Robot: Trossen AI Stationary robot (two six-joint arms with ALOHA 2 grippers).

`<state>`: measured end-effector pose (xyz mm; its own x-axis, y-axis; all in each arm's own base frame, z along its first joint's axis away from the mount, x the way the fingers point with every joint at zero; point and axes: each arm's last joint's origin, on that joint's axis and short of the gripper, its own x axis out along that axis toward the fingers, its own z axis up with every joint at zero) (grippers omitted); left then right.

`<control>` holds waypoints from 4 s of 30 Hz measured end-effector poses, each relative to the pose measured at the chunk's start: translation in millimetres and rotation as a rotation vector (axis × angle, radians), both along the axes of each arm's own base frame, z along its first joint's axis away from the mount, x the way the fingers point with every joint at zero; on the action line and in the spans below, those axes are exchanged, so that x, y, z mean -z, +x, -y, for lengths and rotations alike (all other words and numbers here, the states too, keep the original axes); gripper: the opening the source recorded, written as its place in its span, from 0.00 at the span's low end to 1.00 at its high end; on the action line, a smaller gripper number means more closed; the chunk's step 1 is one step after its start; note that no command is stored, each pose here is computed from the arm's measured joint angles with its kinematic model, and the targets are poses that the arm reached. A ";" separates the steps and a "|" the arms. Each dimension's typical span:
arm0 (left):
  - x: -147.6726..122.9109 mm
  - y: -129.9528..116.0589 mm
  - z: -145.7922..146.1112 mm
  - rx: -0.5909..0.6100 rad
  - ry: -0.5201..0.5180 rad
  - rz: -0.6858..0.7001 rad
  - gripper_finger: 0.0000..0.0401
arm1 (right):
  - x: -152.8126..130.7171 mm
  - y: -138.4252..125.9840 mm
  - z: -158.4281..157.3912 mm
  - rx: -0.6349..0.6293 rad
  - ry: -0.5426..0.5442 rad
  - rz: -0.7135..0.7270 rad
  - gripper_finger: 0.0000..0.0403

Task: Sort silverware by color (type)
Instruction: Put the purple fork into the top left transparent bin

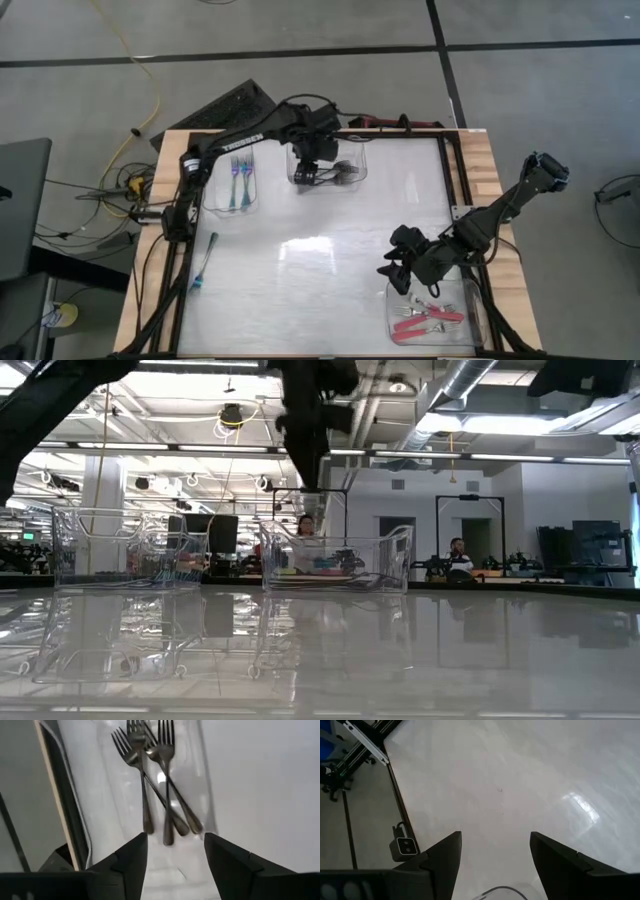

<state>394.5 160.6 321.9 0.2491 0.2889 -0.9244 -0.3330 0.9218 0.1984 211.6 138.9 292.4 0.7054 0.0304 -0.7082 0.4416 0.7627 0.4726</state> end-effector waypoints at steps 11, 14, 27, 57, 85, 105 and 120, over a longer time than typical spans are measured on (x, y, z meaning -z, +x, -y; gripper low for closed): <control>-95.7 -66.1 110.4 0.050 -0.030 0.180 0.44 | 0.3 -5.5 -7.6 -0.059 -0.024 -0.002 0.65; -105.3 -98.3 152.4 0.054 0.010 0.168 0.44 | 0.2 -5.0 -7.0 -0.071 -0.038 0.001 0.65; 1.0 -237.3 252.4 -0.492 -0.294 0.174 0.44 | -2.8 8.3 7.3 -0.080 -0.102 0.042 0.65; 161.9 -270.9 246.3 -0.907 -0.300 -0.014 0.44 | -8.2 19.0 14.6 -0.080 -0.099 0.110 0.65; 176.0 -251.7 249.2 -0.766 -0.386 -0.136 0.35 | -7.8 17.7 11.6 -0.133 -0.078 0.096 0.65; 130.6 -181.5 255.1 -0.318 -0.526 0.373 0.35 | -9.2 13.9 2.7 -0.131 -0.037 0.114 0.65; 136.6 -213.8 282.1 -0.171 -0.449 0.053 0.35 | 20.0 27.8 -29.2 -0.160 -0.081 0.079 0.65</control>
<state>180.7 -121.5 185.3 0.2825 -0.0951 -0.9545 -0.4861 0.8437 -0.2279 239.3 168.1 272.4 0.7498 0.0912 -0.6554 0.2760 0.8571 0.4350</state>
